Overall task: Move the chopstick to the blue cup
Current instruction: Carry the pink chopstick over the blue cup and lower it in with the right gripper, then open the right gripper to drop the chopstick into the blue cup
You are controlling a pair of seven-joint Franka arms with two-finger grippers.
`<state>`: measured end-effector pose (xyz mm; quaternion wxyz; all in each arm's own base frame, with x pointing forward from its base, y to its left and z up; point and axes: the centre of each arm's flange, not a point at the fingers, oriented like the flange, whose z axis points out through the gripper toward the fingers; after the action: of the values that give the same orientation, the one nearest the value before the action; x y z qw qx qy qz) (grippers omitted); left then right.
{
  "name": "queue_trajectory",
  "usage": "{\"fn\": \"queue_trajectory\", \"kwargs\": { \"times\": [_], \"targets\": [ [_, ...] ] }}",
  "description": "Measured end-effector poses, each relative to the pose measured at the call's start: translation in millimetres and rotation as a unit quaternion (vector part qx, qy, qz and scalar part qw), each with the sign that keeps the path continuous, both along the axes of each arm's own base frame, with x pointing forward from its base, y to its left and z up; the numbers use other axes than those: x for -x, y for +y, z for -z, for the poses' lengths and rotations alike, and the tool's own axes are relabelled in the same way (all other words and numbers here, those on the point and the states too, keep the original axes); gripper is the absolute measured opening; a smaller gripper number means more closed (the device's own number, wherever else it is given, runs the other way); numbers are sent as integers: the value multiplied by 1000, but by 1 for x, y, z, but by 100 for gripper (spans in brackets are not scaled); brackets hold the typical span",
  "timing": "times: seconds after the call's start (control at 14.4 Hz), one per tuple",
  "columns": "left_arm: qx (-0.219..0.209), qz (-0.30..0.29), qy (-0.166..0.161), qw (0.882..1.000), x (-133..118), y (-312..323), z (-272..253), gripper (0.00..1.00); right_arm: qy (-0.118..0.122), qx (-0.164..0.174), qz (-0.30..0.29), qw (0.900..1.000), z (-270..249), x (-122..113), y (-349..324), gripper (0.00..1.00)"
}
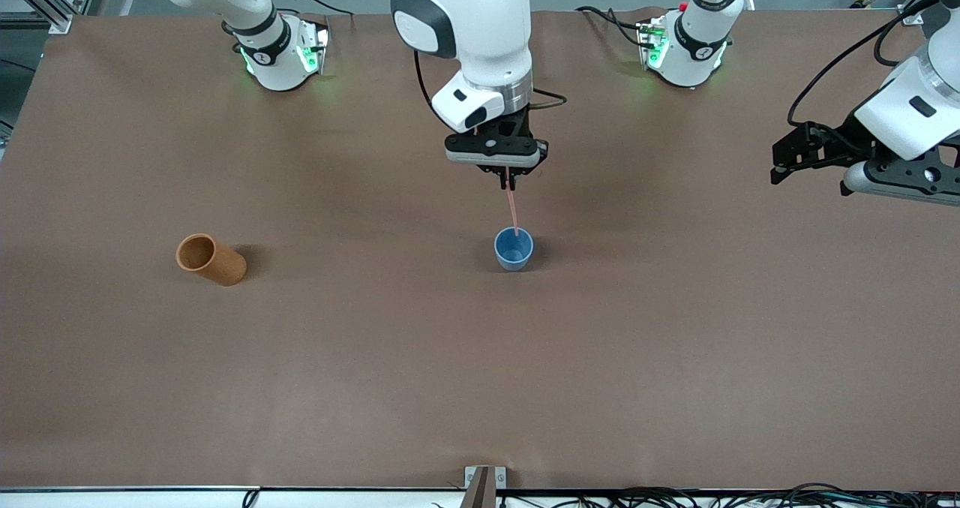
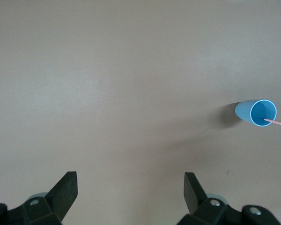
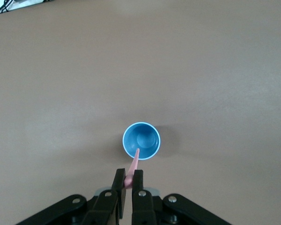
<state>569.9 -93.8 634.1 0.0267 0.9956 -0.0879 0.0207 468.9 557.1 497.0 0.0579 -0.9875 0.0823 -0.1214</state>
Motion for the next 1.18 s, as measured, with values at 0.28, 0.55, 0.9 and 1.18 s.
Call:
{"fn": "queue_trajectory", "kwargs": {
  "times": [0.28, 0.55, 0.9, 1.18],
  "targets": [
    [-1, 0, 0, 1000, 0, 0, 1, 100, -21, -3, -9, 1000, 12, -4, 6, 10],
    [-11, 0, -1, 1000, 0, 2, 1, 100, -17, 7, -15, 1000, 35, -2, 12, 10],
    [-12, 0, -1, 1000, 0, 3, 1, 100, -13, 14, -18, 1000, 45, 0, 14, 19],
    [-12, -2, -1, 1000, -1, 4, 1, 100, -20, 12, -7, 1000, 40, -12, 5, 61]
  ]
}}
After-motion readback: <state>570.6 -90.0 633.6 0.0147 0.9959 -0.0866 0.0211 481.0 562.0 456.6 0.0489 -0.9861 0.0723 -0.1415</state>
